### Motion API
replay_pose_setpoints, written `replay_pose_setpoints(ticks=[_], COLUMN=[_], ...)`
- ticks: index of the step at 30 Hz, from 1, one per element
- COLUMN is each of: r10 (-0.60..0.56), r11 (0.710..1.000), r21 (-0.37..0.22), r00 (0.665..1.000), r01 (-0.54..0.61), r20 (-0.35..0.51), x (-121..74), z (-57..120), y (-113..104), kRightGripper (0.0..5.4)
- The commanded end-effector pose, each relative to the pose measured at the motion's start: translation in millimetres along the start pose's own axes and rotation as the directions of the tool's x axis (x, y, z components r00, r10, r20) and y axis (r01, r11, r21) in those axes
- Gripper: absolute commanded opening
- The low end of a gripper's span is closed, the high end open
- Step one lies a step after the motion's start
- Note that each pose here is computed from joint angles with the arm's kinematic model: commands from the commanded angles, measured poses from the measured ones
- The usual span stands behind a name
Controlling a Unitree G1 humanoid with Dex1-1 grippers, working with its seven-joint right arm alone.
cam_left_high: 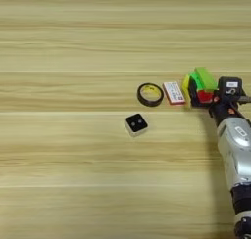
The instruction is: Move the objects on the table
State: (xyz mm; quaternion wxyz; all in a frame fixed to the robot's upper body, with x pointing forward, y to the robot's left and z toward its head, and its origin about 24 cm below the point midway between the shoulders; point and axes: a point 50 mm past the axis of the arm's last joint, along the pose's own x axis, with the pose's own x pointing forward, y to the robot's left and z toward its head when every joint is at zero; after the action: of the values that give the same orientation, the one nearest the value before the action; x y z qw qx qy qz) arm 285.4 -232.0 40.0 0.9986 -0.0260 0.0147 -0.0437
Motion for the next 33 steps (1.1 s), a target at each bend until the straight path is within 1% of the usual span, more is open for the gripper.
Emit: replay_pose_setpoints(ticks=[1,11,15,22,23,25,26,33], r10=[0.009,0.021,0.029,0.043,0.045,0.05,0.052,0.057], r11=[1.0,1.0,1.0,0.999,0.999,0.999,0.998,0.998], r21=[-0.019,-0.016,0.004,0.004,0.005,0.009,0.012,0.014], r00=[0.989,0.99,0.992,0.992,0.992,0.992,0.992,0.992], r01=[-0.006,-0.019,-0.03,-0.044,-0.046,-0.051,-0.054,-0.059], r20=[0.15,0.137,0.121,0.118,0.117,0.116,0.114,0.112], x=[14.4,15.5,16.5,17.3,17.5,17.5,17.5,17.0], z=[35.9,33.4,31.3,30.9,30.8,30.6,30.4,30.0], y=[-1.7,-0.5,-0.2,2.0,2.2,2.9,3.1,3.0], kRightGripper=[4.93,3.91,3.51,2.94,2.79,2.68,2.46,1.9])
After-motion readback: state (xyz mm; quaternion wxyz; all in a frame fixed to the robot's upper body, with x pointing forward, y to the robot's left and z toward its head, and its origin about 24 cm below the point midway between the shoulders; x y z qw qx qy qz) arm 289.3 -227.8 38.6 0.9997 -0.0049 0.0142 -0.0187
